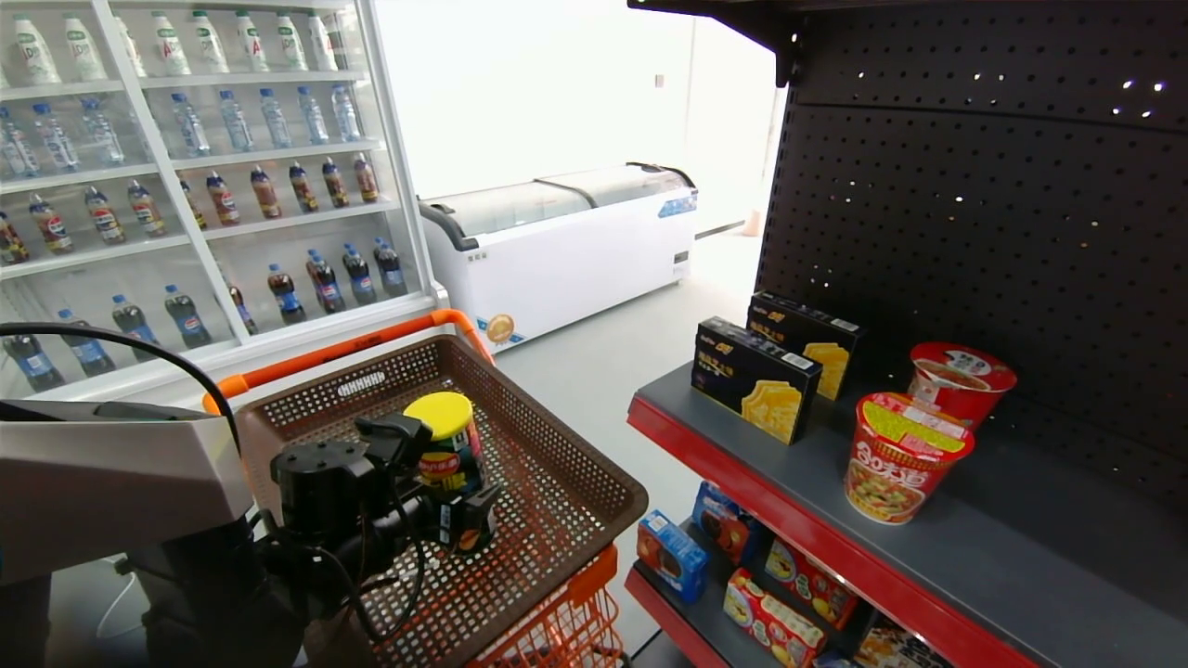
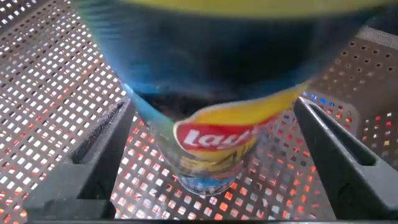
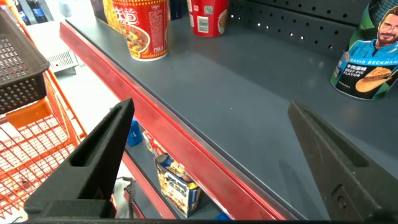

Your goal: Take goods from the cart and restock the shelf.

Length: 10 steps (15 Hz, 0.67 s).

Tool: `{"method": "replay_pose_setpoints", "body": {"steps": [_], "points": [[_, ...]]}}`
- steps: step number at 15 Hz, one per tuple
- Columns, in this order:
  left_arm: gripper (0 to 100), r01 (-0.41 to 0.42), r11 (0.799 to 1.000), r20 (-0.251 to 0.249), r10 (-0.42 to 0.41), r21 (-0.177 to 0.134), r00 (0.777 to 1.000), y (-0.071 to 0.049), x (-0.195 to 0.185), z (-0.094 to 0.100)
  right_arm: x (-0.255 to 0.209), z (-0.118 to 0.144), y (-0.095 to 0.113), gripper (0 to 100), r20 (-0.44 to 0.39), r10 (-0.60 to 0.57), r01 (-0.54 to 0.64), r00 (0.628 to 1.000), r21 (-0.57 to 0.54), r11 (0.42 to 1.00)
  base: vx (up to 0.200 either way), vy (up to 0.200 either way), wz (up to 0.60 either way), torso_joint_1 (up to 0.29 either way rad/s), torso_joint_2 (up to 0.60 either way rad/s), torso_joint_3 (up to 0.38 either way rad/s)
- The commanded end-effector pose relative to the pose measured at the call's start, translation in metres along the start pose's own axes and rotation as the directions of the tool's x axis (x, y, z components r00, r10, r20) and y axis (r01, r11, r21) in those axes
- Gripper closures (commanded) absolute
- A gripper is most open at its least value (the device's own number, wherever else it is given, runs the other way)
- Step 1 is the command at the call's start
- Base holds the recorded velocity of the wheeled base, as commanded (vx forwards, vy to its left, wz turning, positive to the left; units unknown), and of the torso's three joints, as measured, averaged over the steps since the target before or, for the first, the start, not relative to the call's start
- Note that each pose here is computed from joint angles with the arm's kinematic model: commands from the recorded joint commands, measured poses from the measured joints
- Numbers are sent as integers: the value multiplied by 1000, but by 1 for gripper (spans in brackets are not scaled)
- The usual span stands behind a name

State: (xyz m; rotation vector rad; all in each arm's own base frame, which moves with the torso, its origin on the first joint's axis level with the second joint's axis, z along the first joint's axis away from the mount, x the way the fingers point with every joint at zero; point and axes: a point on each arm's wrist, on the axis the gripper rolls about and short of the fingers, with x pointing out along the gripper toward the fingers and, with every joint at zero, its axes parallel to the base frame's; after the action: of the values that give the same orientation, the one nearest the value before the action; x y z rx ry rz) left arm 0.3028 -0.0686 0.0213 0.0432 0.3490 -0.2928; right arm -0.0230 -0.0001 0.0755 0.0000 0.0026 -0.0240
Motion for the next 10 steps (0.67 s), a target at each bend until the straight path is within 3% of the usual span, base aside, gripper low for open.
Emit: {"method": "replay_pose_setpoints", "body": {"steps": [1, 4, 5, 10], "points": [[0, -1, 1000, 0, 1, 0, 1000, 0, 0, 0, 0, 0, 0, 0, -1, -1, 1, 1000, 0, 1000, 0, 0, 0, 0, 0, 0], [0, 1, 1000, 23, -1, 2, 1000, -1, 0, 2, 0, 0, 0, 0, -1, -1, 1, 1000, 0, 1000, 0, 0, 0, 0, 0, 0], [100, 2, 1000, 14, -2, 2, 1000, -1, -1, 1, 0, 0, 0, 0, -1, 1, -1, 1000, 0, 1000, 0, 0, 0, 0, 0, 0], [100, -28, 1000, -4, 28, -2, 1000, -2, -5, -1, 0, 0, 0, 0, 1, -1, 1, 1000, 0, 1000, 0, 0, 0, 0, 0, 0]]}}
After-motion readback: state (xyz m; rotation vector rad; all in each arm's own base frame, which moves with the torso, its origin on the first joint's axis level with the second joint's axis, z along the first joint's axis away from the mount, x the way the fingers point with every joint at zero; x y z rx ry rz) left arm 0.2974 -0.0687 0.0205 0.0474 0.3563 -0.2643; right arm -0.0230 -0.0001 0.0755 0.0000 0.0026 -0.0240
